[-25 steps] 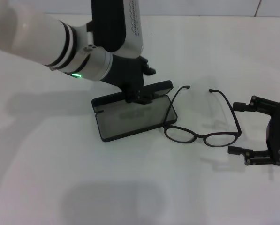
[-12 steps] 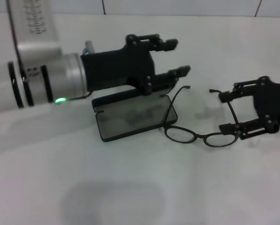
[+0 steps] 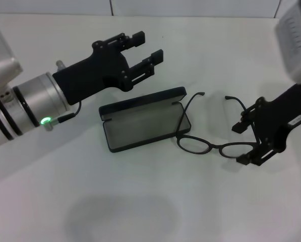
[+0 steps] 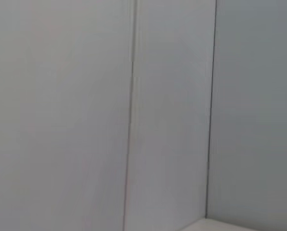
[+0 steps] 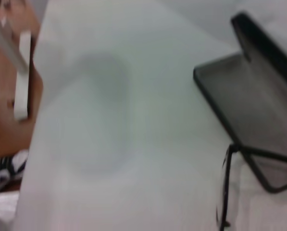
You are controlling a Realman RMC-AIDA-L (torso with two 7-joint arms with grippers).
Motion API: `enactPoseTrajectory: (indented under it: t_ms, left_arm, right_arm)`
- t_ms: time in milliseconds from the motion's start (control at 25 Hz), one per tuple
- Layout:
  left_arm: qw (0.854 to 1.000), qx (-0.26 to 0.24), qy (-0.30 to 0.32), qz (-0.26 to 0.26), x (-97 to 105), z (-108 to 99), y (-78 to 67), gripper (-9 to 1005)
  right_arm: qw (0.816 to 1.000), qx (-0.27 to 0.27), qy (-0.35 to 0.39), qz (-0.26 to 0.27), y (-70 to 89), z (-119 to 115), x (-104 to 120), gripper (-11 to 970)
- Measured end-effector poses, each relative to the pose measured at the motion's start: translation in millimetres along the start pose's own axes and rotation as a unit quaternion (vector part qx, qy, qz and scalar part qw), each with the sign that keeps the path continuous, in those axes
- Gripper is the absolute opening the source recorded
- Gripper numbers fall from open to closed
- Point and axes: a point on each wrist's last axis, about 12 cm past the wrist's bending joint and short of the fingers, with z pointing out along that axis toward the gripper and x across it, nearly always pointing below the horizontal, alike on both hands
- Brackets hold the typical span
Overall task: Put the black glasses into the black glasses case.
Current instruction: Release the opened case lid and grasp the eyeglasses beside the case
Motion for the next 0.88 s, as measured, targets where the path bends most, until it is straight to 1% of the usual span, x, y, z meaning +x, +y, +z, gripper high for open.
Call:
enactPoseTrajectory:
  t_ms: [160,280,400,680,880]
  left_arm:
    - [1.000,0.002,-0.014,0.000,7,-7,-4.7,583]
    - [1.000,-0.005,-0.024,0.000,13,-13,-7.2,583]
    - [1.000,-0.005,-0.027,-0.001,18,-16,-9.6,582]
    - [1.000,-0.003,-0.029,0.007,22,-21,-13.2,581]
    - [1.000,-0.002,-0.029,0.011,22,-21,-13.7,581]
  right_arm:
    - [0.999,0.002,0.039,-0.021,-2.5,16,-15,735]
    - [0.997,0.005,0.067,-0.045,-0.9,30,-26,678]
    - [0.994,0.009,0.087,-0.057,-0.8,41,-34,621]
    - [0.991,0.030,0.104,-0.083,-0.2,62,-46,601]
    - [0.990,0.035,0.103,-0.088,0.9,68,-50,578]
